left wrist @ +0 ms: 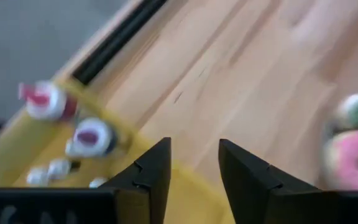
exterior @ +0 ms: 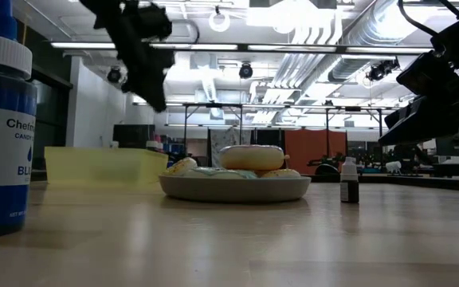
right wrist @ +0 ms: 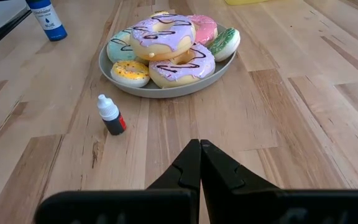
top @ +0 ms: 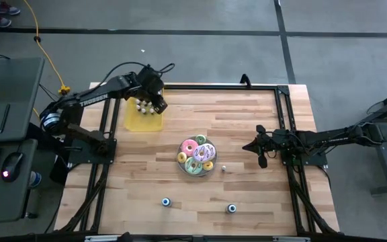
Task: Pick & Place food coloring
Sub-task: Put the small red food coloring bottle into the yellow bin
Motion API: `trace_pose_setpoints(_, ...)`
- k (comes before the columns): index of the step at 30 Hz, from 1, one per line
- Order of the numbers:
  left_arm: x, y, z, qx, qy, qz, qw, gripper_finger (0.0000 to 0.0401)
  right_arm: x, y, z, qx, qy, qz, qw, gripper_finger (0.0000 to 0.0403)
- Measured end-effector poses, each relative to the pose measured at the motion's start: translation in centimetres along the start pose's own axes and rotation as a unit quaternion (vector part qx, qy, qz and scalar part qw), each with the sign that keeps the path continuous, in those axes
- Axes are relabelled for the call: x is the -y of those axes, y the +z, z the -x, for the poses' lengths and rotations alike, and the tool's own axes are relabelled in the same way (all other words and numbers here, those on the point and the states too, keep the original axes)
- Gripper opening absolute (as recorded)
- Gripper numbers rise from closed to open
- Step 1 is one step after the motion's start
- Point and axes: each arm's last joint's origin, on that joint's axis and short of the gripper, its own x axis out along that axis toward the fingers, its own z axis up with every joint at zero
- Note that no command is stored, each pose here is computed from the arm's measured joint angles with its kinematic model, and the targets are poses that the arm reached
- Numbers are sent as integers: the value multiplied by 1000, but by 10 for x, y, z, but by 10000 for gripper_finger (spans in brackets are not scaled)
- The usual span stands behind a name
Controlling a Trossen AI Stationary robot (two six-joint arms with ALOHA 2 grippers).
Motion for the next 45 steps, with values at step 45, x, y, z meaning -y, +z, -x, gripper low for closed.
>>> trace_pose_setpoints(45,259,81,9,-9,-242,-283,928,252,0,0,0,0,0,0,1000,0)
